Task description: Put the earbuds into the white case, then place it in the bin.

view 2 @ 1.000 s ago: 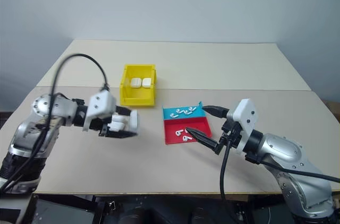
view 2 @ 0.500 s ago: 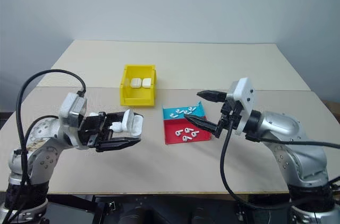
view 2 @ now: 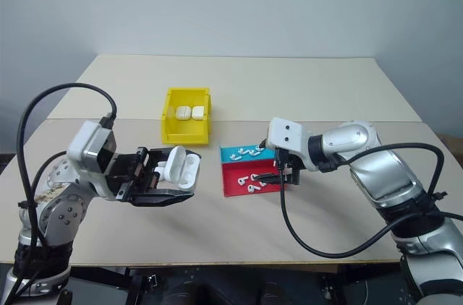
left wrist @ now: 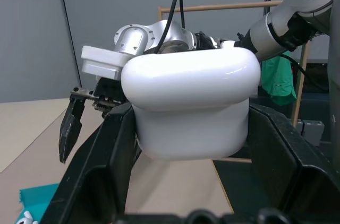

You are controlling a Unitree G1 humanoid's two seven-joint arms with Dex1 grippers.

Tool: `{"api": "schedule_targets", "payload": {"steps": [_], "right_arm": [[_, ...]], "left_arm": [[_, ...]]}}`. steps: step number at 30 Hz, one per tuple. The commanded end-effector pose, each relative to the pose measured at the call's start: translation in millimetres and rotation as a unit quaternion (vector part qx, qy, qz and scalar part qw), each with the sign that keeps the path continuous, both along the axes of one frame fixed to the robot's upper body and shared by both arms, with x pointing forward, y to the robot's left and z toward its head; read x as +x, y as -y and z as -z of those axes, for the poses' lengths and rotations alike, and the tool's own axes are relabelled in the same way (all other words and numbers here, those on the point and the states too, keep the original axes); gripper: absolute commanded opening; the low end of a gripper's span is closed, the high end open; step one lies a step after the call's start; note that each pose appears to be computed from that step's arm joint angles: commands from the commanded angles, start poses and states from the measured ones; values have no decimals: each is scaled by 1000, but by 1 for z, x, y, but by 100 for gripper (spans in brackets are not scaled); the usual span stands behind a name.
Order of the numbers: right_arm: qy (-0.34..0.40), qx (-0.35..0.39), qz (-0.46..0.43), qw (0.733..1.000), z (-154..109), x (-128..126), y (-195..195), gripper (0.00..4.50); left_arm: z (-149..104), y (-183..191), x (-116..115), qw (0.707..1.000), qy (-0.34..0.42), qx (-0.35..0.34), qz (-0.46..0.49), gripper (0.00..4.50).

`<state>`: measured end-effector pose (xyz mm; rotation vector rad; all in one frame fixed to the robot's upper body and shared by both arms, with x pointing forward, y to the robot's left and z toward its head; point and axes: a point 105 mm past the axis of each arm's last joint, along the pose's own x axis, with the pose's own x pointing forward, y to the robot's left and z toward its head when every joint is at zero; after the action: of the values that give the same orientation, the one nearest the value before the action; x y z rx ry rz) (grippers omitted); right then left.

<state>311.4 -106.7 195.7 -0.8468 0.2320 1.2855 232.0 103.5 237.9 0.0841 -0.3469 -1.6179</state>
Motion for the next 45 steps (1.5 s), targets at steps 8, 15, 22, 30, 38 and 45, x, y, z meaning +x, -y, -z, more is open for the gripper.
{"api": "schedule_targets", "payload": {"steps": [8, 15, 22, 30, 38, 45], "right_arm": [[-1, -122, -52, 991, 25, 15, -1, 450], [-3, -139, -63, 988, 36, 22, -14, 291], [-39, -156, -16, 987, 45, 23, -14, 291], [-72, -160, 64, 982, 53, 30, -18, 291], [-88, -149, 72, 982, 52, 25, -17, 291], [-38, -114, 83, 989, 7, 31, 6, 291]], "left_arm": [[-18, -11, 8, 996, 3, -66, -65, 285], [-17, -10, 0, 996, -5, -59, -59, 285], [-2, -29, -4, 998, -46, 9, -30, 285], [3, -47, -2, 998, -45, 30, -26, 285], [3, -41, -2, 998, -40, 27, -34, 285], [1, -41, -5, 998, -38, 28, -45, 285]]}}
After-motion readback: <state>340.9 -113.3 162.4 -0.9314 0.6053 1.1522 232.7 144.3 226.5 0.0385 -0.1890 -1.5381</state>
